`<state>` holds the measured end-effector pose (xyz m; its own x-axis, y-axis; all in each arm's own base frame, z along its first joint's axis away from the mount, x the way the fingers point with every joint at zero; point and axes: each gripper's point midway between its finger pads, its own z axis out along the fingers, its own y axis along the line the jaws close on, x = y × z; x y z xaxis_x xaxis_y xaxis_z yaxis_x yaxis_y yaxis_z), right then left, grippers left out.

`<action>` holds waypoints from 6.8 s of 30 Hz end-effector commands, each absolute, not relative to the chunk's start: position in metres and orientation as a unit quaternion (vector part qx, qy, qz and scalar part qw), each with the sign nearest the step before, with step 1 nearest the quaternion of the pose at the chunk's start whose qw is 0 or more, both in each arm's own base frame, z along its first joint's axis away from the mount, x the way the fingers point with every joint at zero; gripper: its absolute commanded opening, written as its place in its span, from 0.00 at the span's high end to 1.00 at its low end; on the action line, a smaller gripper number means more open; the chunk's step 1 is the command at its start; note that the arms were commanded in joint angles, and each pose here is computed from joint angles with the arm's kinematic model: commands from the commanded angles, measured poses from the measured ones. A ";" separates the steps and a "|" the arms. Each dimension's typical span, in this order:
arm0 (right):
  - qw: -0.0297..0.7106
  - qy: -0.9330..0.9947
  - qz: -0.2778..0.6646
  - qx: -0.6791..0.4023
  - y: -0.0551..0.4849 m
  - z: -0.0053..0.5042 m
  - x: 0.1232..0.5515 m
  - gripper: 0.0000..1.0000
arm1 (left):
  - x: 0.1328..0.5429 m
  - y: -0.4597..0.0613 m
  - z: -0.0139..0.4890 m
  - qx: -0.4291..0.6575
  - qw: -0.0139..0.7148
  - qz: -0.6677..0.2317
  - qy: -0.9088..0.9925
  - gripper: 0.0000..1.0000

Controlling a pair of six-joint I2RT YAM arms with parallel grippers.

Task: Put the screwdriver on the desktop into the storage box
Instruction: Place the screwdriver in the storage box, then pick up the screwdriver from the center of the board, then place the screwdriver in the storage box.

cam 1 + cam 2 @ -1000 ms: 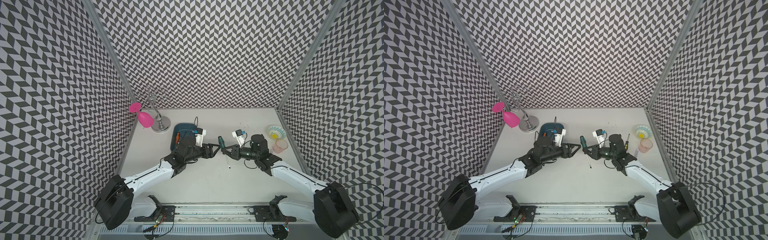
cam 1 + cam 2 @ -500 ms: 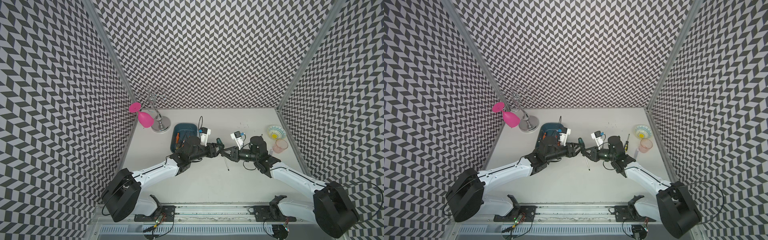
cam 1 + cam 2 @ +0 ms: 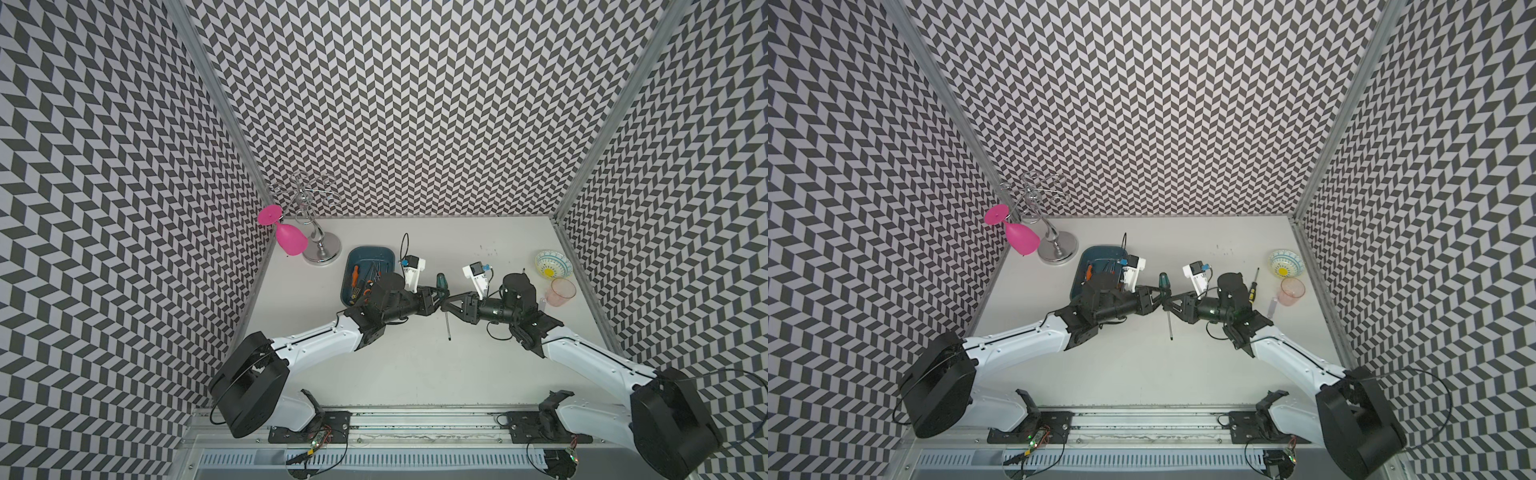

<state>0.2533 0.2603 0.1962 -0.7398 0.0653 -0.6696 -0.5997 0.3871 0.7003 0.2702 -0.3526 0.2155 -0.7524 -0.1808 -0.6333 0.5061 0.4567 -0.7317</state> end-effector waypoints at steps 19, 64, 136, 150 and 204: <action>0.345 0.790 0.479 -0.168 0.248 0.185 0.260 0.61 | 0.307 -0.314 0.230 0.107 0.374 -0.393 0.833 1.00; 0.329 0.821 0.449 -0.127 0.230 0.147 0.266 0.61 | 0.462 -0.189 0.109 0.030 0.298 -0.025 0.954 1.00; 0.330 0.913 0.081 0.226 0.022 0.089 0.380 0.59 | 0.242 -0.264 0.194 0.106 0.355 -0.413 0.832 0.42; 0.307 0.912 -0.020 0.270 -0.027 0.064 0.388 0.58 | 0.231 -0.276 0.183 0.125 0.337 -0.417 0.835 0.42; 0.383 0.761 0.512 -0.107 0.236 0.218 0.263 0.92 | 0.280 -0.318 0.252 0.090 0.402 -0.522 0.747 0.27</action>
<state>0.2675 0.2277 0.1895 -0.7340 0.2025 -0.6483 -0.4749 0.5293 0.7031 0.2811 -0.3033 0.2156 -0.6999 -0.2476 -0.6700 0.4765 0.5370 -0.6962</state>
